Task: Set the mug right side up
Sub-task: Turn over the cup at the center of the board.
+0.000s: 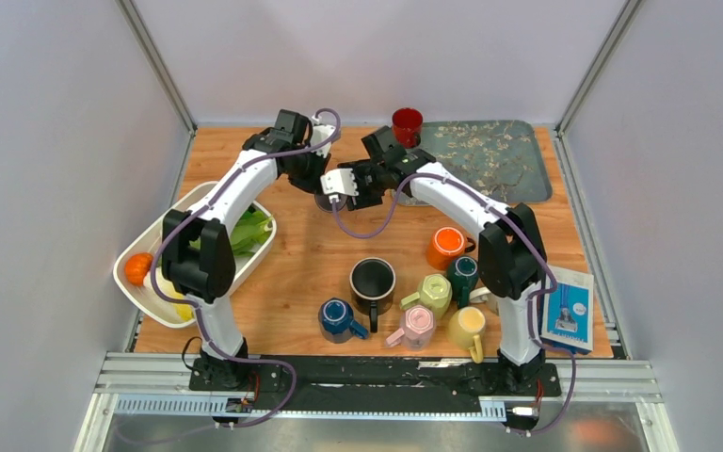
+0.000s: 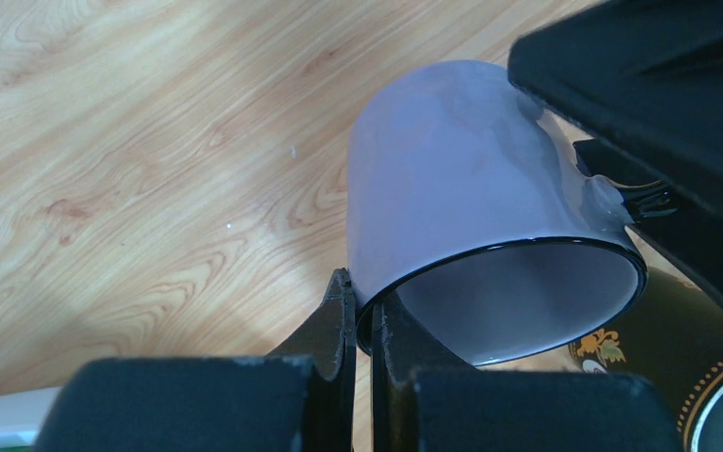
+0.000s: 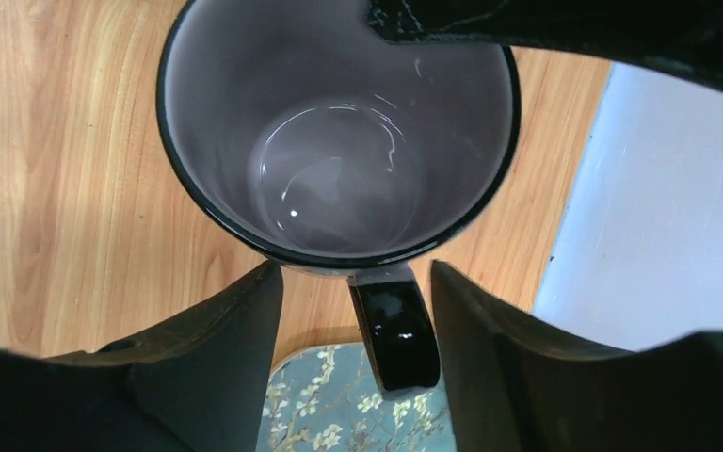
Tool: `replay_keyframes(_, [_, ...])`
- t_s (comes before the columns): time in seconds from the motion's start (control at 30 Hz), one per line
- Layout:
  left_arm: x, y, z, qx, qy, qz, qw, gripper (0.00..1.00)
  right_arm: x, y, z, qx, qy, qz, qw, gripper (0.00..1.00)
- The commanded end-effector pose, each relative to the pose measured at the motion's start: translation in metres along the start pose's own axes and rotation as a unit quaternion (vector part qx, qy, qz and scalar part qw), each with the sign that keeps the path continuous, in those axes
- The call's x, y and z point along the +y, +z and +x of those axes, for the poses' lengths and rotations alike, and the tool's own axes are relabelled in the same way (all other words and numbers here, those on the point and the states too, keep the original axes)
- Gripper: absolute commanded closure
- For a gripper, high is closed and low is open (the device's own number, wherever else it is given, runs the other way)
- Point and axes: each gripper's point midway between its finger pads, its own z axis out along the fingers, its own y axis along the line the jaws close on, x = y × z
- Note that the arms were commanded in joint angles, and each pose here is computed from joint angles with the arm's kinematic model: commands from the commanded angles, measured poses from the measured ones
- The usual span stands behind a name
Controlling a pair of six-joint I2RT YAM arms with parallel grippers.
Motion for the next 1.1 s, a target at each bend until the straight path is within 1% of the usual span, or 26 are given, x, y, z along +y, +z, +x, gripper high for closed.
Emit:
replay_keyframes(0.0, [-0.010,-0.014,-0.036,-0.056,-0.004,0.022,0.998,1.00,-0.018,0.003,-0.015,0.000,-0.055,0.016,0.998,0.43])
replay_keyframes(0.07, [-0.008,-0.015,-0.039,-0.059,-0.002,0.017,0.998,1.00,-0.015,0.004,-0.015,0.001,-0.058,0.009,0.998,0.54])
replay_keyframes(0.27, [-0.005,-0.020,-0.045,-0.067,0.003,0.008,0.998,1.00,-0.005,0.010,-0.003,0.022,-0.048,-0.013,0.999,0.95])
replay_keyframes(0.3, [-0.006,-0.021,-0.046,-0.068,0.004,0.011,0.998,0.91,-0.005,0.011,0.000,0.027,-0.045,-0.012,0.999,1.00])
replay_keyframes(0.33, [-0.004,-0.021,-0.045,-0.067,0.002,0.003,0.998,0.82,-0.006,0.012,0.002,0.031,-0.037,-0.009,0.999,1.00])
replay_keyframes(0.37, [-0.002,-0.023,-0.045,-0.069,-0.005,-0.007,0.998,0.68,-0.006,0.013,0.005,0.036,-0.024,-0.005,0.999,1.00])
replay_keyframes(0.43, [0.007,-0.026,-0.041,-0.075,-0.014,-0.030,0.997,0.58,-0.006,0.015,0.011,0.041,0.003,0.000,0.999,1.00])
replay_keyframes(0.47, [0.009,-0.024,-0.037,-0.076,-0.019,-0.032,0.996,0.57,-0.006,0.015,0.014,0.041,0.021,0.004,0.999,1.00])
replay_keyframes(0.5, [0.012,-0.033,-0.038,-0.090,-0.033,-0.034,0.995,0.56,-0.007,0.014,0.017,0.040,0.045,0.010,0.998,1.00])
replay_keyframes(0.53, [0.013,-0.031,-0.034,-0.098,-0.038,-0.026,0.994,0.55,-0.008,0.014,0.019,0.038,0.062,0.013,0.997,1.00])
replay_keyframes(0.57, [0.015,-0.043,-0.038,-0.120,-0.052,-0.028,0.991,0.53,-0.009,0.014,0.021,0.037,0.082,0.016,0.996,1.00])
replay_keyframes(0.6, [0.017,-0.041,-0.034,-0.132,-0.057,-0.026,0.989,0.49,-0.010,0.014,0.022,0.034,0.098,0.019,0.994,1.00])
replay_keyframes(0.63, [0.019,-0.056,-0.040,-0.158,-0.060,-0.033,0.985,0.37,-0.011,0.013,0.023,0.033,0.111,0.022,0.993,1.00])
replay_keyframes(0.67, [0.022,-0.056,-0.038,-0.173,-0.058,-0.038,0.982,0.32,-0.011,0.012,0.023,0.027,0.125,0.023,0.992,1.00])
replay_keyframes(0.7, [0.023,-0.067,-0.043,-0.192,-0.054,-0.045,0.979,0.27,-0.011,0.011,0.021,0.017,0.138,0.021,0.990,1.00])
replay_keyframes(0.77, [0.026,-0.075,-0.044,-0.212,-0.050,-0.060,0.974,0.26,-0.011,0.010,0.019,0.001,0.167,0.019,0.986,1.00])
replay_keyframes(0.87, [0.032,-0.077,-0.037,-0.214,-0.068,-0.082,0.971,0.25,-0.013,0.009,0.018,-0.017,0.196,0.016,0.980,1.00])
replay_keyframes(0.93, [0.033,-0.077,-0.033,-0.215,-0.084,-0.083,0.969,0.25,-0.019,0.005,0.016,-0.033,0.217,0.020,0.975,1.00])
replay_keyframes(1.07, [0.035,-0.085,-0.034,-0.224,-0.083,-0.096,0.966,0.25,-0.043,-0.013,0.021,-0.071,0.274,0.039,0.958,1.00])
